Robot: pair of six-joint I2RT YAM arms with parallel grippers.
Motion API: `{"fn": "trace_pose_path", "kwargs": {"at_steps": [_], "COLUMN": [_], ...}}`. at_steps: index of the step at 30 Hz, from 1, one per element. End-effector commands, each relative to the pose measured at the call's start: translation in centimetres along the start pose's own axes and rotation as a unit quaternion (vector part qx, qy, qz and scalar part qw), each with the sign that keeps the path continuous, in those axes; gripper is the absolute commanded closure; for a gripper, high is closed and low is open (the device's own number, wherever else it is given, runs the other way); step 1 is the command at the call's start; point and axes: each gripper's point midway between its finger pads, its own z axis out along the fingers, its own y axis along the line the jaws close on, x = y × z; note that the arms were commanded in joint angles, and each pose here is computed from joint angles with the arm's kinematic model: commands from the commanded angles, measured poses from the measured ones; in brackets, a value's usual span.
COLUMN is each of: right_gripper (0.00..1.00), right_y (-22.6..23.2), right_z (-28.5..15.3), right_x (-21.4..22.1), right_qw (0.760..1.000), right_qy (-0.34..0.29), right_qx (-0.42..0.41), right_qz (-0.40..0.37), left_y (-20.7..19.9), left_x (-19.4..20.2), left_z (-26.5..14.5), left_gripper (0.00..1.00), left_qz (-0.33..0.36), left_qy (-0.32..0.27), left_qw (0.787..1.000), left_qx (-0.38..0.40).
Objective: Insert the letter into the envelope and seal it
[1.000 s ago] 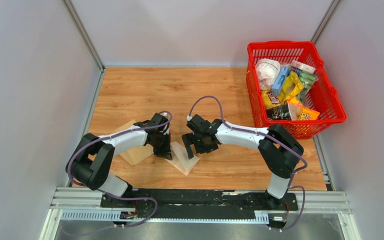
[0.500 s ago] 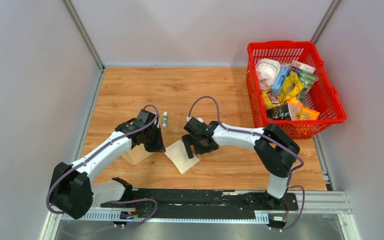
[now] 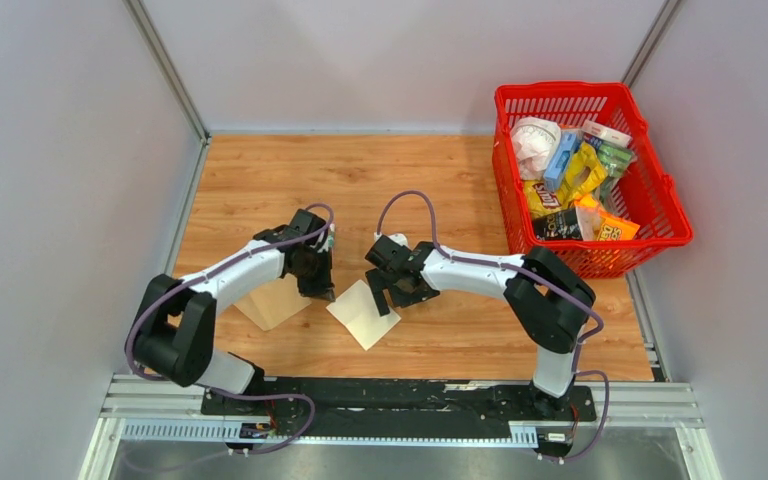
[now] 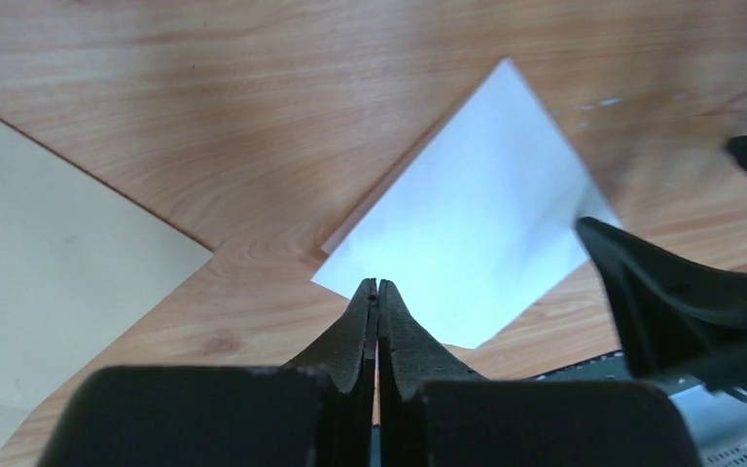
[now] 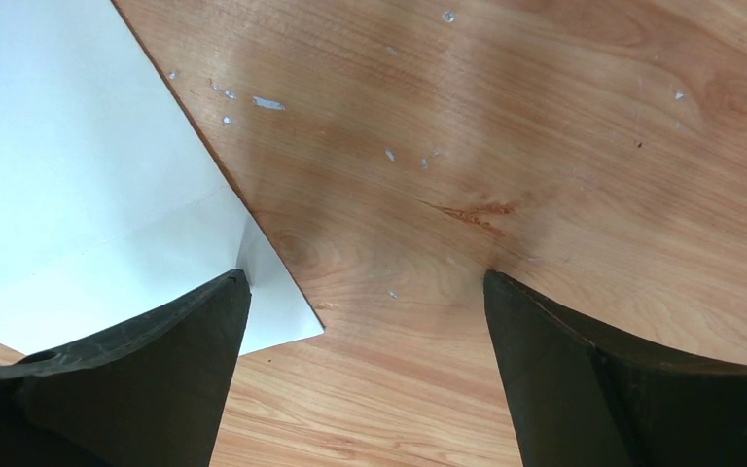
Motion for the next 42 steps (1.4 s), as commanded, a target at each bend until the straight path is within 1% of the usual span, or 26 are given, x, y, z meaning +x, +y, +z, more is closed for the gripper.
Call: {"fn": "trace_pose_path", "kwargs": {"at_steps": [1,9,15,20,23,25,28,29,32,36,38,39,42], "right_gripper": [0.04,0.04,0.05,0.15,0.27,0.31,0.32,0.33,0.34,0.36,0.37,0.36,0.37], "right_y": [-0.1,-0.6,-0.9,-1.1,-1.4,-1.2,-0.9,-0.8,-0.7,-0.3,-0.3,-0.3,-0.4], "right_z": [-2.0,-4.8,-5.5,-5.2,-4.8,-4.7,-4.4,-4.2,-3.4,-2.2,-1.8,-1.6,-1.2], "right_x": [-1.4,-1.8,0.1,2.4,3.4,3.7,4.3,4.3,4.5,4.5,4.4,4.4,4.4], "right_qw": [1.000,0.999,0.999,0.999,0.999,0.999,0.999,0.999,0.999,0.998,0.998,0.998,0.998], "right_qy": [-0.024,-0.042,-0.029,-0.010,0.001,0.003,0.008,0.008,0.011,0.017,0.017,0.016,0.015], "right_qx": [0.002,-0.004,-0.021,-0.028,-0.024,-0.025,-0.026,-0.026,-0.022,-0.021,-0.017,-0.016,-0.009], "right_qz": [-0.001,0.012,0.024,0.026,0.026,0.026,0.029,0.032,0.037,0.048,0.056,0.058,0.065], "left_y": [0.1,0.9,0.7,0.3,-0.2,-0.6,-1.5,-1.6,-2.2,-2.6,-3.0,-3.4,-3.5], "left_x": [0.2,1.3,1.4,1.5,1.4,1.1,0.7,0.7,0.7,1.4,1.7,2.0,1.9], "left_z": [1.9,3.8,3.8,3.5,3.1,2.4,0.9,0.7,-0.2,0.0,0.0,0.2,0.6], "left_gripper": [1.00,1.00,1.00,1.00,1.00,1.00,0.94,0.89,0.80,0.73,0.67,0.62,0.52], "left_qz": [0.010,0.010,0.007,0.012,0.012,0.017,0.037,0.041,0.068,0.098,0.116,0.129,0.152], "left_qy": [0.006,0.031,0.030,0.035,0.032,0.025,0.011,0.010,0.001,0.011,0.013,0.014,0.012], "left_qw": [1.000,0.999,0.999,0.999,0.999,0.998,0.997,0.997,0.994,0.992,0.990,0.988,0.986], "left_qx": [0.017,0.007,0.016,0.028,0.037,0.047,0.063,0.067,0.081,0.083,0.084,0.085,0.071]}}
